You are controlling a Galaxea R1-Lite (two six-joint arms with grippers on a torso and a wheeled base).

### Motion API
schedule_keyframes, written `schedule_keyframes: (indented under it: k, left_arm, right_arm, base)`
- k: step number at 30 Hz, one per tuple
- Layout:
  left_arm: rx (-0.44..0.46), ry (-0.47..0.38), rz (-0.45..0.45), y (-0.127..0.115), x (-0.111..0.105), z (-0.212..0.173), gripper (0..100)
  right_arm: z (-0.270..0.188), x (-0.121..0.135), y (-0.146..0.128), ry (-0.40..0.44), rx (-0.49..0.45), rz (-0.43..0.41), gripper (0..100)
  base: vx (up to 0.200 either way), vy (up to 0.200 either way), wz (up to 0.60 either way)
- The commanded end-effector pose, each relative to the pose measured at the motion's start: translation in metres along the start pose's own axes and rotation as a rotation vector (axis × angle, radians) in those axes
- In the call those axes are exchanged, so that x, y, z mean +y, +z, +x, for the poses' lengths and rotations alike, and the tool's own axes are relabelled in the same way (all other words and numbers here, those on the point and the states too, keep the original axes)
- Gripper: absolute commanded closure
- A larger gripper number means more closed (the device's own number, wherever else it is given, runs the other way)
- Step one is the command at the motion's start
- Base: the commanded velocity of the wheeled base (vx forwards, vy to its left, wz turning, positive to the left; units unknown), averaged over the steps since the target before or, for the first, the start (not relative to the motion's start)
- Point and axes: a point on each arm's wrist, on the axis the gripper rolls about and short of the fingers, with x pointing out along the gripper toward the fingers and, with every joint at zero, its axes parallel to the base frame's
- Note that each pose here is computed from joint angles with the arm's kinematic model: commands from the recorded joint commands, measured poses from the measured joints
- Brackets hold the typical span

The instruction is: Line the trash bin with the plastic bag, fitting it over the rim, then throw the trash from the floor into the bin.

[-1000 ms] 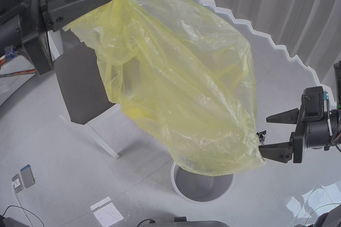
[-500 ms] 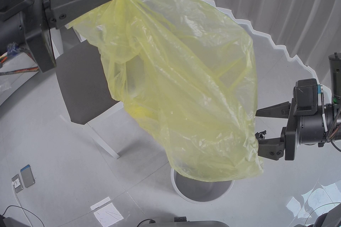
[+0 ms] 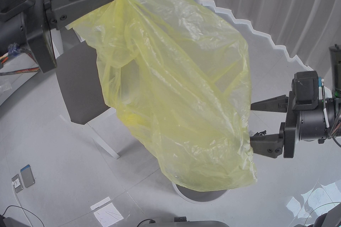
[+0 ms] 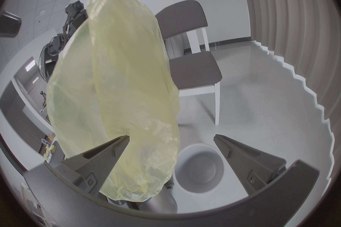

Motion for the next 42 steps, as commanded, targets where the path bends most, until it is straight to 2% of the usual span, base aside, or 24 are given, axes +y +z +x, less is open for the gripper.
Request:
schedule_keyframes:
  k: [1,15,20,28,33,42]
  left_arm:
    - [0.004,0.002,-0.002,-0.001,0.0,0.0,100]
    - [0.021,0.016,-0.002,-0.004,0.004,0.002,100]
    - [0.015,0.017,-0.001,-0.003,0.004,0.001,100]
    - [0.01,0.023,0.001,-0.001,0.006,0.002,100]
    - [-0.005,0.038,0.0,0.003,0.009,0.0,100]
    - [-0.018,0.042,0.003,0.007,0.01,-0.001,100]
  right_arm:
    - [-0.008,0.005,0.011,-0.001,-0.049,-0.019,0]
    - [-0.004,0.015,0.012,0.037,-0.043,-0.036,0]
    - [0.008,0.015,0.0,0.046,0.016,-0.03,0]
    - [0.014,0.029,-0.019,0.107,0.088,-0.049,0]
    - [0.018,0.031,-0.041,0.115,0.16,-0.043,0]
    - [0.022,0.029,-0.04,0.089,0.085,-0.039,0]
  base:
    - [0.0,0.0,0.0]
    - [0.0,0.0,0.0]
    - [0.0,0.0,0.0]
    - [0.0,0.0,0.0]
    - [0.0,0.0,0.0]
    - [0.0,0.0,0.0]
